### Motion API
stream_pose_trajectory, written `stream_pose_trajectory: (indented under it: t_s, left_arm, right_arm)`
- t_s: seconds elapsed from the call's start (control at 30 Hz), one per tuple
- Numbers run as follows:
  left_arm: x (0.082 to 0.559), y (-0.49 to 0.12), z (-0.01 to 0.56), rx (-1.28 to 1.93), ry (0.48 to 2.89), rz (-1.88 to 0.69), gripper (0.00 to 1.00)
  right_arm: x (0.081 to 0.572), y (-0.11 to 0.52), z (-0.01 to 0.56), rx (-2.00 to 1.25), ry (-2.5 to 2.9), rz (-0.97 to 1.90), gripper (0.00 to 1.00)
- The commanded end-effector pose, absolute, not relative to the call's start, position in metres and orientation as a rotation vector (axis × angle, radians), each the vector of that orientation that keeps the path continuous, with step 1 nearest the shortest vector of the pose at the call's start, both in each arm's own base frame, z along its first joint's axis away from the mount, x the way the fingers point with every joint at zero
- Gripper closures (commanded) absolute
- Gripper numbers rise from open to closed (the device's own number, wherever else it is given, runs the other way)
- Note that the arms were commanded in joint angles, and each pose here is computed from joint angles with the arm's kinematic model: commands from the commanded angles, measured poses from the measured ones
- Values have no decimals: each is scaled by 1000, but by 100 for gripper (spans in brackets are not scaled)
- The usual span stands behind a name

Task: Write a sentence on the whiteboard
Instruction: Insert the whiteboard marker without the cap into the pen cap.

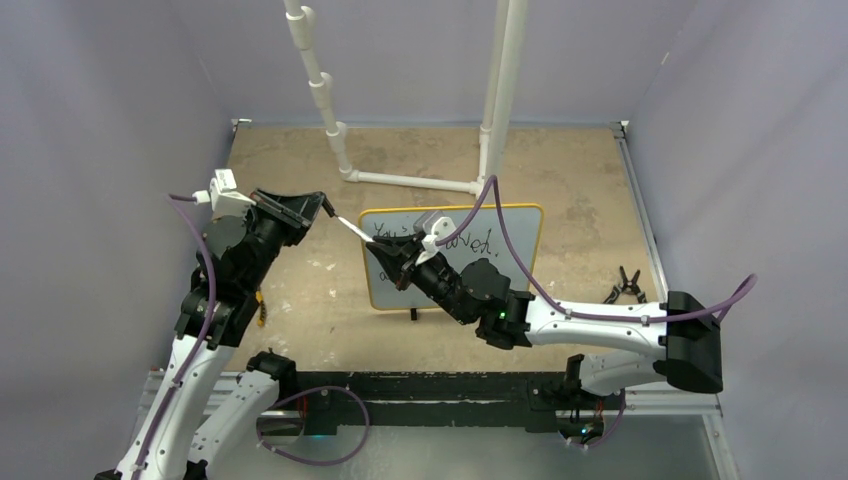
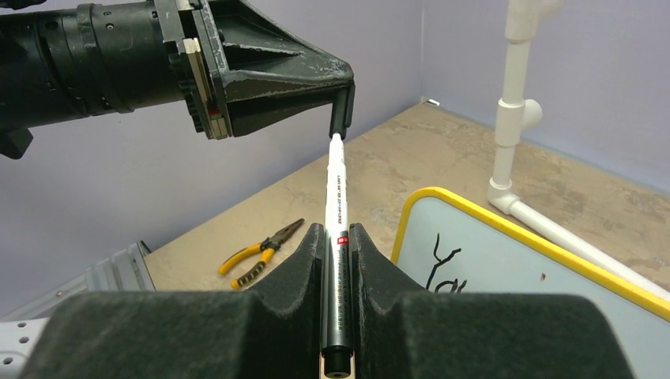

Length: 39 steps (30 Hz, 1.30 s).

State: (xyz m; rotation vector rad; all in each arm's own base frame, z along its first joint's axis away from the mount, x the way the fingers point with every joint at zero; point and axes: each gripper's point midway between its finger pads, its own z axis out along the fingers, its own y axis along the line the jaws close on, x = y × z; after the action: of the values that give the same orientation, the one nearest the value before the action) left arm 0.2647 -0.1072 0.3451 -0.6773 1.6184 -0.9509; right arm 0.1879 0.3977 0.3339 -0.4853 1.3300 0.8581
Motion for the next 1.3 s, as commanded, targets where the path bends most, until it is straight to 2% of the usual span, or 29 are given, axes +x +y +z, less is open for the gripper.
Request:
stream_pose_trajectory:
  t_s: [0.0, 1.27]
  left_arm:
    - [263, -109, 356, -666, 1579, -991, 100]
    - [262, -109, 349, -690, 1592, -995, 100]
  right_arm:
    - [189, 398, 362, -422, 1286, 893, 100]
    - [188, 395, 363, -403, 1278, 907, 100]
